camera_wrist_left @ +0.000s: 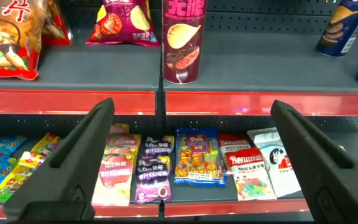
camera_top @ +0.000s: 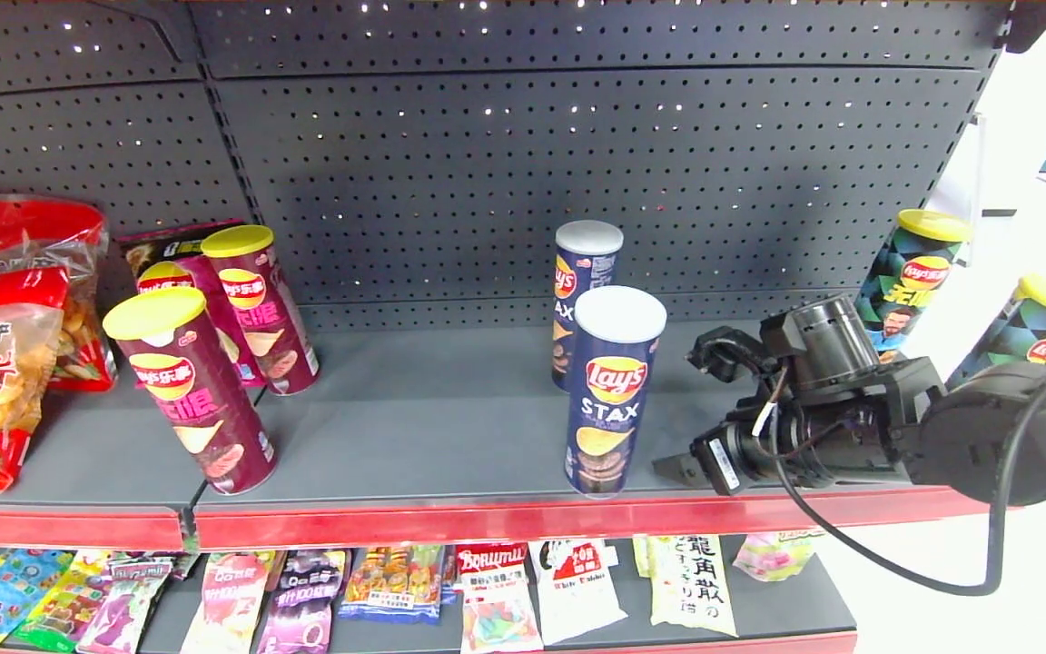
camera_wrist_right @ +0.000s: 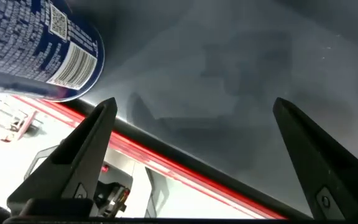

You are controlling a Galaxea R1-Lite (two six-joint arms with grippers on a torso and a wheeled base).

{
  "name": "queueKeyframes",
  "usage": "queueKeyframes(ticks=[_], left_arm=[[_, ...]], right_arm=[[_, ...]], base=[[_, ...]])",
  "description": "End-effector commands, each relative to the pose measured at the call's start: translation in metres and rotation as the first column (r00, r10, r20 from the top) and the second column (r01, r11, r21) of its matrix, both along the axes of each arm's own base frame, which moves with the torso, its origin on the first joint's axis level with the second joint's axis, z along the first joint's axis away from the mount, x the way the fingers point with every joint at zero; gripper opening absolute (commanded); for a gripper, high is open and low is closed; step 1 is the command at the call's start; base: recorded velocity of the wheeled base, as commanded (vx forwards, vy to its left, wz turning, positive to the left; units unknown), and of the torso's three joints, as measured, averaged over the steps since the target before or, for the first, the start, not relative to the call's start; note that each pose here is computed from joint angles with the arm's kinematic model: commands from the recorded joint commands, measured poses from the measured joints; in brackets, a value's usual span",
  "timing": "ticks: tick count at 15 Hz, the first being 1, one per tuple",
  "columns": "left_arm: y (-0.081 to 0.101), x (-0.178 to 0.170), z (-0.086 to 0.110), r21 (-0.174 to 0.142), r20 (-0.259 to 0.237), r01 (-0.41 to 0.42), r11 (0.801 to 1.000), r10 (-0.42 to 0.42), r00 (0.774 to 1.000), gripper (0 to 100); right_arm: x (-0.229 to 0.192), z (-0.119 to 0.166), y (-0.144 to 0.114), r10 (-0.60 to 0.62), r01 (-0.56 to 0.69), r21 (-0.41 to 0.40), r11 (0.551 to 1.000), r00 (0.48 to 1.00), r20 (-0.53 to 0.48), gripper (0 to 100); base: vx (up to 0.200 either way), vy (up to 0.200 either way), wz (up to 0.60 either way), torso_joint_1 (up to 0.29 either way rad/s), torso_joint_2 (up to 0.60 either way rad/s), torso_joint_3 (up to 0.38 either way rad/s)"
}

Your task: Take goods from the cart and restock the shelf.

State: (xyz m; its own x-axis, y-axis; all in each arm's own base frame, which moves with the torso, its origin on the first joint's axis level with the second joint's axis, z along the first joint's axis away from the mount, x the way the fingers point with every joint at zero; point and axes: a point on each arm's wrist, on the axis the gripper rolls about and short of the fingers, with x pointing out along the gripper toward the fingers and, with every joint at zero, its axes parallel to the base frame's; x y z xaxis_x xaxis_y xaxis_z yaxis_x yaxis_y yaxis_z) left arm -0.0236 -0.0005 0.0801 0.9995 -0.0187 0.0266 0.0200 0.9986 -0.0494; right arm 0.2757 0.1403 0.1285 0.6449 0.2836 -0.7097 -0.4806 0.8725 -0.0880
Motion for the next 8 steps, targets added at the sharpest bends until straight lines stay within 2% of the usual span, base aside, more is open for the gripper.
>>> queueKeyframes(ticks=[1,3,5,8], left_arm=[[0.0,-0.0001,0.0001,-0.001,0.001,-0.003,1.0,0.003,1.0,100],[0.0005,0.0006,-0.0037,0.005,-0.023,-0.025,1.0,0.025,0.999,100],[0.0004,0.0006,-0.0039,0.016,-0.025,-0.02,1.0,0.021,0.999,100],[0.0004,0.0006,-0.0039,0.016,-0.025,-0.022,1.0,0.022,0.999,100]], right_arm=[[0.001,-0.002,0.0064,0.013,-0.013,-0.006,1.0,1.0,-0.002,100],[0.0021,-0.0046,0.0093,0.01,-0.01,-0.02,1.0,1.0,-0.002,100],[0.0018,-0.0072,0.0128,0.015,-0.015,-0.027,1.0,1.0,-0.007,100],[0.0036,-0.0088,0.0138,0.015,-0.016,-0.029,0.999,1.0,-0.011,100]], base=[[0.0,0.0,0.0,0.0,0.0,0.0],[0.0,0.0,0.0,0.0,0.0,0.0],[0.0,0.0,0.0,0.0,0.0,0.0],[0.0,0.0,0.0,0.0,0.0,0.0]])
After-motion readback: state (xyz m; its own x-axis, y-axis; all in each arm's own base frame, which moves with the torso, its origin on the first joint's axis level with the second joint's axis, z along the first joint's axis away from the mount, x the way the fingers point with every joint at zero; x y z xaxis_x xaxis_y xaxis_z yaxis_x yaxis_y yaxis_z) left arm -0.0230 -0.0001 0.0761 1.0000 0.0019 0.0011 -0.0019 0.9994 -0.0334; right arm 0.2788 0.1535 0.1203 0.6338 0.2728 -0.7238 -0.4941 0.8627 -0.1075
